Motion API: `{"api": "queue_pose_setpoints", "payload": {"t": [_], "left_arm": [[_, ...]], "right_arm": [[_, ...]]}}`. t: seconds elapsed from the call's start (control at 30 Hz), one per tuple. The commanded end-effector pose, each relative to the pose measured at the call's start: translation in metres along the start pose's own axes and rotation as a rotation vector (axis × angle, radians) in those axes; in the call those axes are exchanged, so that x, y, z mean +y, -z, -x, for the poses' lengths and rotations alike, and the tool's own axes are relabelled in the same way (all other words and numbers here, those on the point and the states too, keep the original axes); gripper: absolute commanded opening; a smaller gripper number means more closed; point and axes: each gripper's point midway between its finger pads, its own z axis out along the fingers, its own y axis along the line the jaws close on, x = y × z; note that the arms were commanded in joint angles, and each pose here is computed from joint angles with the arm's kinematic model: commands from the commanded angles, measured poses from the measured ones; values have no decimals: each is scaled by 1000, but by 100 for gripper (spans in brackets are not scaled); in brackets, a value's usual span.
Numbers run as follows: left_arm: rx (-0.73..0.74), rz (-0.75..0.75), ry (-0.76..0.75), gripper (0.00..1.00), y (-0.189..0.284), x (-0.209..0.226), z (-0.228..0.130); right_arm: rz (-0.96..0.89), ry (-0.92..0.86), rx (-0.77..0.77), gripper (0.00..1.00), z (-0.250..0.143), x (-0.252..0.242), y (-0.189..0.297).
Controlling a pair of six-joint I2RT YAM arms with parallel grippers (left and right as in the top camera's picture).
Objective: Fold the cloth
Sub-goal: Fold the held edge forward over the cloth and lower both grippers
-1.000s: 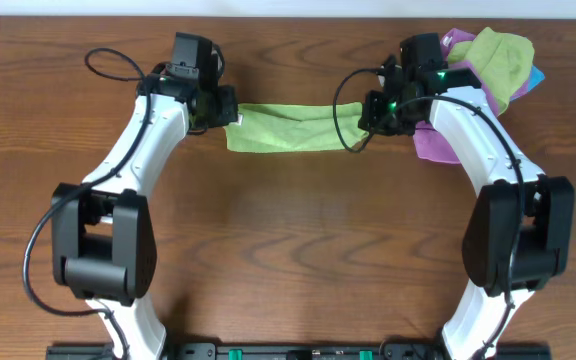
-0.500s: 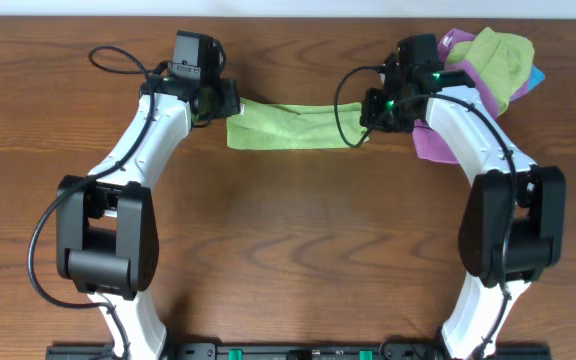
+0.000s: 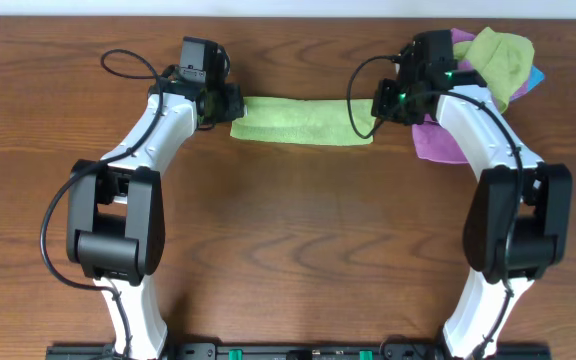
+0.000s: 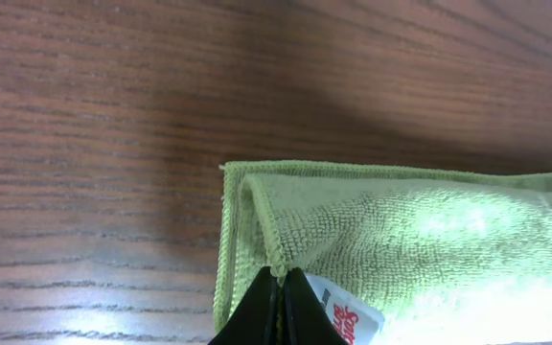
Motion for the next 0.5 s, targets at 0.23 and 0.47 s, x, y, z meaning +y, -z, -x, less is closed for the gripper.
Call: {"api": "queue_pose_setpoints", "payload": {"t": [0.23,0.47], "left_arm": [[26,-10,5,6,-18,5,-6],[48,-23,9,6,-33,7,-13]], "right_arm": [[4,-27,59,1,-13,2,-30],[0,-22,83,1,-21,6,-40]]}}
